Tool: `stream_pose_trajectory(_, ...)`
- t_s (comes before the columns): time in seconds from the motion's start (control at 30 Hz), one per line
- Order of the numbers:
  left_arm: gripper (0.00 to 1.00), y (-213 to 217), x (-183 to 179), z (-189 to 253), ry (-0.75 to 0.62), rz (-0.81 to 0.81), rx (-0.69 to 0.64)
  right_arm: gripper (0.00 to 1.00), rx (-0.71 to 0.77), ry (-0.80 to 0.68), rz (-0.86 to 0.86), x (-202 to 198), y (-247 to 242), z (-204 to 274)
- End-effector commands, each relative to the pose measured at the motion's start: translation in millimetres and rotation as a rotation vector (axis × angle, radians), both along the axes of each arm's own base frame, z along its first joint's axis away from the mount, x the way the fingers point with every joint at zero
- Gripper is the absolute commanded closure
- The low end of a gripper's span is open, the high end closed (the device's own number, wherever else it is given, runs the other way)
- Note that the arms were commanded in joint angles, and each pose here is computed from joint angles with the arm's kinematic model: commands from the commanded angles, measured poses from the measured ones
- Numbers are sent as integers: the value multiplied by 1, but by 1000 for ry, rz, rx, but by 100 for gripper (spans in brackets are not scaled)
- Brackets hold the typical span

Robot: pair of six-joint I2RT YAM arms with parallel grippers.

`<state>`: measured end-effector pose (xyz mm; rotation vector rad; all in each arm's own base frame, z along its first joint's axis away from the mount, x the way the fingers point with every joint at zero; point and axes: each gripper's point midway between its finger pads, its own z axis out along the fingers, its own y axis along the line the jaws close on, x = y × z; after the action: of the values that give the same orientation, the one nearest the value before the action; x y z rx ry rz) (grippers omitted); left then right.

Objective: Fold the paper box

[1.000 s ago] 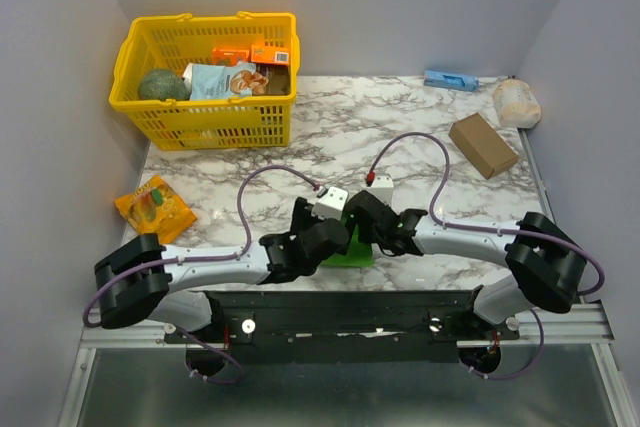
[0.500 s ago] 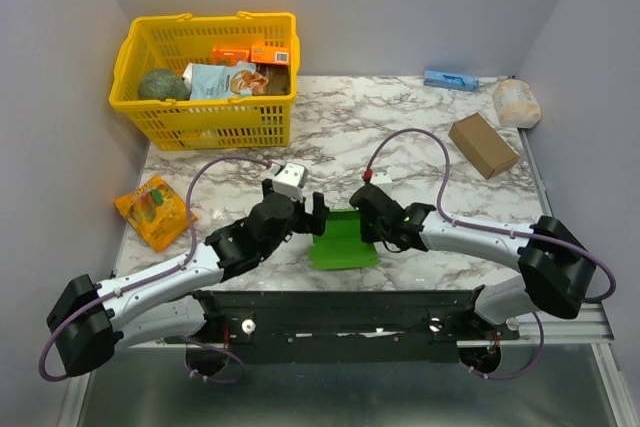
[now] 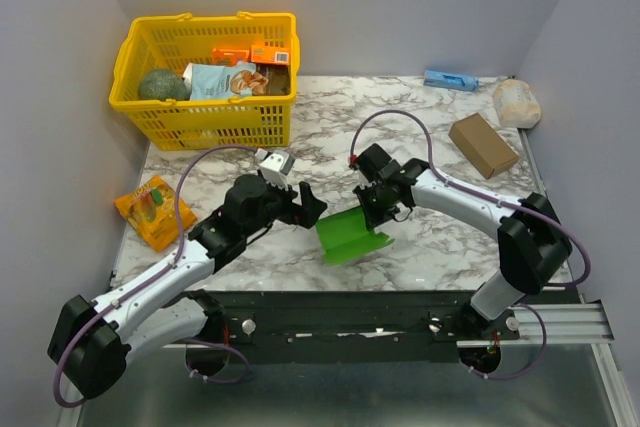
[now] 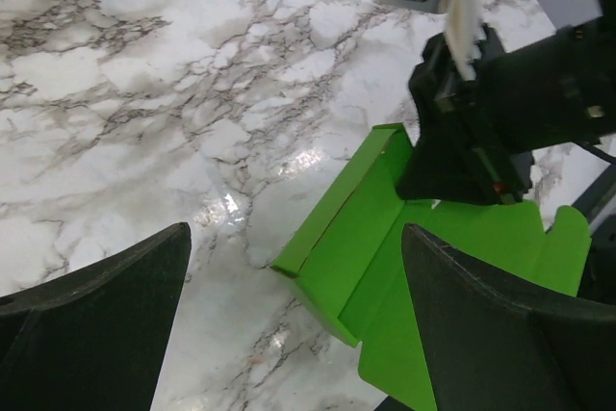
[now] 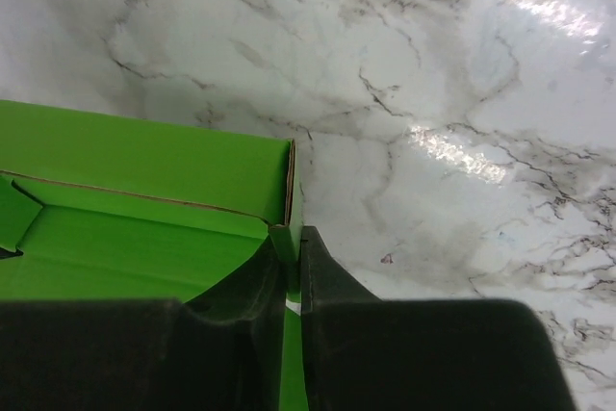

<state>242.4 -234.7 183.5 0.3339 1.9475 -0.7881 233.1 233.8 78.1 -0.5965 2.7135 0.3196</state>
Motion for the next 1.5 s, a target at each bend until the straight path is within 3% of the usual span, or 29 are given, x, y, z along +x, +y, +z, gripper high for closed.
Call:
stream_pose_trajectory(0.0,1,-19,-13,-12,53,-123,-49,79,-66,181,168,-23,-8,-8)
stream_pose_trajectory(0.23,1,-14,-9,-40,93,-85,-15,71,-142,219,188,8,7,-13)
stream_pose_trajectory(0.33,1,-12,-8,-44,90,-78,-9,56,-137,191,155,21,11,-6)
stream_pose_trajectory(0.37,1,-12,-7,-44,81,-75,-15,40,-124,156,139,29,13,4)
stream_pose_trajectory(0.47,1,-13,-5,-49,77,-74,-13,29,-95,93,72,47,11,25)
stream_pose_trajectory(0.57,1,-17,-3,-53,85,-82,-14,28,-41,-6,-50,66,-1,62)
stream_pose_trajectory(0.73,2,-19,8,-66,124,-38,2,28,84,-121,-245,41,-42,103)
stream_pose_trajectory(0.9,2,-24,23,-74,161,6,15,30,67,-118,-421,-15,-97,74)
stream_pose_trajectory(0.97,2,-29,26,-74,169,-2,13,35,79,-60,-460,-47,-109,46)
stream_pose_trajectory(1.07,2,-36,29,-82,208,-10,17,44,190,89,-446,-89,-95,8)
stream_pose_trajectory(1.17,5,-47,31,-89,230,-35,-10,45,284,108,-455,-96,-77,-5)
stream_pose_trajectory(1.37,11,-65,25,-98,265,-96,-117,45,470,147,-391,-85,-23,-12)
stream_pose_trajectory(1.47,13,-61,14,-111,310,-93,-129,44,529,98,-407,-58,-3,-14)
